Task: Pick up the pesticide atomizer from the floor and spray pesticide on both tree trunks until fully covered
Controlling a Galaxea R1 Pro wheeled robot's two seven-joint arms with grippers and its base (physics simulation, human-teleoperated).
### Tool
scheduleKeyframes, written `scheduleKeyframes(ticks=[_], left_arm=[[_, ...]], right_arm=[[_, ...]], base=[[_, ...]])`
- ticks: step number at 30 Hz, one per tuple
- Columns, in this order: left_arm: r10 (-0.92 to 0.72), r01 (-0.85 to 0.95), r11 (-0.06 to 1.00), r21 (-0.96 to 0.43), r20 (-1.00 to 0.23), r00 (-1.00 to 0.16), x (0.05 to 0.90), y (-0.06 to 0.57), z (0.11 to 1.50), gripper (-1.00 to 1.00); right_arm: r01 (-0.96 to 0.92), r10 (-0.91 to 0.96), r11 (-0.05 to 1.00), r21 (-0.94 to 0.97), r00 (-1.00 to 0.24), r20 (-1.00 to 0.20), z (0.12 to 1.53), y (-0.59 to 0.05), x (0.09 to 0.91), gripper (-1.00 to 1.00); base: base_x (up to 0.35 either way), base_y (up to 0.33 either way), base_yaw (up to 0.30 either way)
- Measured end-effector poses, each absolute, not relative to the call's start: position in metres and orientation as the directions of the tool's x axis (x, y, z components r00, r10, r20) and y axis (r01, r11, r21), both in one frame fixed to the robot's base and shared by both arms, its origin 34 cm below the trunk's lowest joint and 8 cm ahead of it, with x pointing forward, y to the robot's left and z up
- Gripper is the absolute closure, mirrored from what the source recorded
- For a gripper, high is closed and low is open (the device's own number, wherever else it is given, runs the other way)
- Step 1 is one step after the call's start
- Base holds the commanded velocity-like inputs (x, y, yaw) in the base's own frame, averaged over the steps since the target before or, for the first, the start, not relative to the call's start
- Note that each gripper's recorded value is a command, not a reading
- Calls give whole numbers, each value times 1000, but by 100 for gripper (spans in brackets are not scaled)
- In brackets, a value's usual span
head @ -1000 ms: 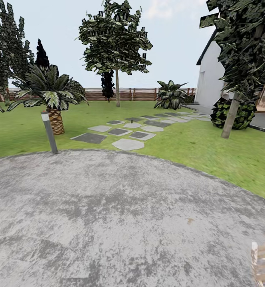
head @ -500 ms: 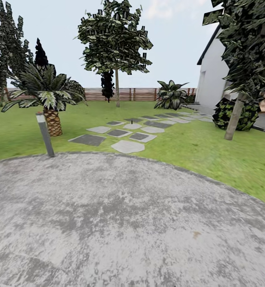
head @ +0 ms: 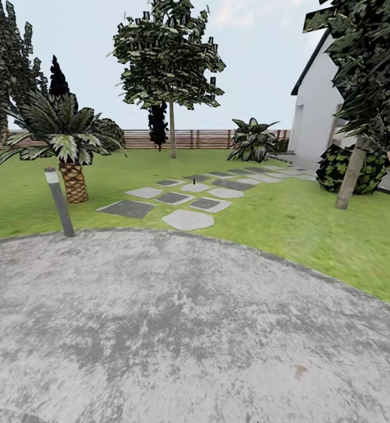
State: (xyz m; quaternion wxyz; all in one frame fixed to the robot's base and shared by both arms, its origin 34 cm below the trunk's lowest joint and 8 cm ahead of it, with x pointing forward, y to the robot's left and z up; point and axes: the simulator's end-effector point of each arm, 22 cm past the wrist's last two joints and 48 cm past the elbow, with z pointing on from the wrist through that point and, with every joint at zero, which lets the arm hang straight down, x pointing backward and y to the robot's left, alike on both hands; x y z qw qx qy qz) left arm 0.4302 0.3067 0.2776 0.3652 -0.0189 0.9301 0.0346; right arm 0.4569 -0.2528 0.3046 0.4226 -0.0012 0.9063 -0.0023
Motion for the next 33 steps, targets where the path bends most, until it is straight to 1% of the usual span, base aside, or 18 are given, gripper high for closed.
scheduleKeyframes(ticks=[33], left_arm=[[-10,-60,997,51,-681,-733,430,307,278,-100]], right_arm=[[0,-4,1000,-5,-643,-766,305,-253,457,-100]], base=[[339,0,0]])
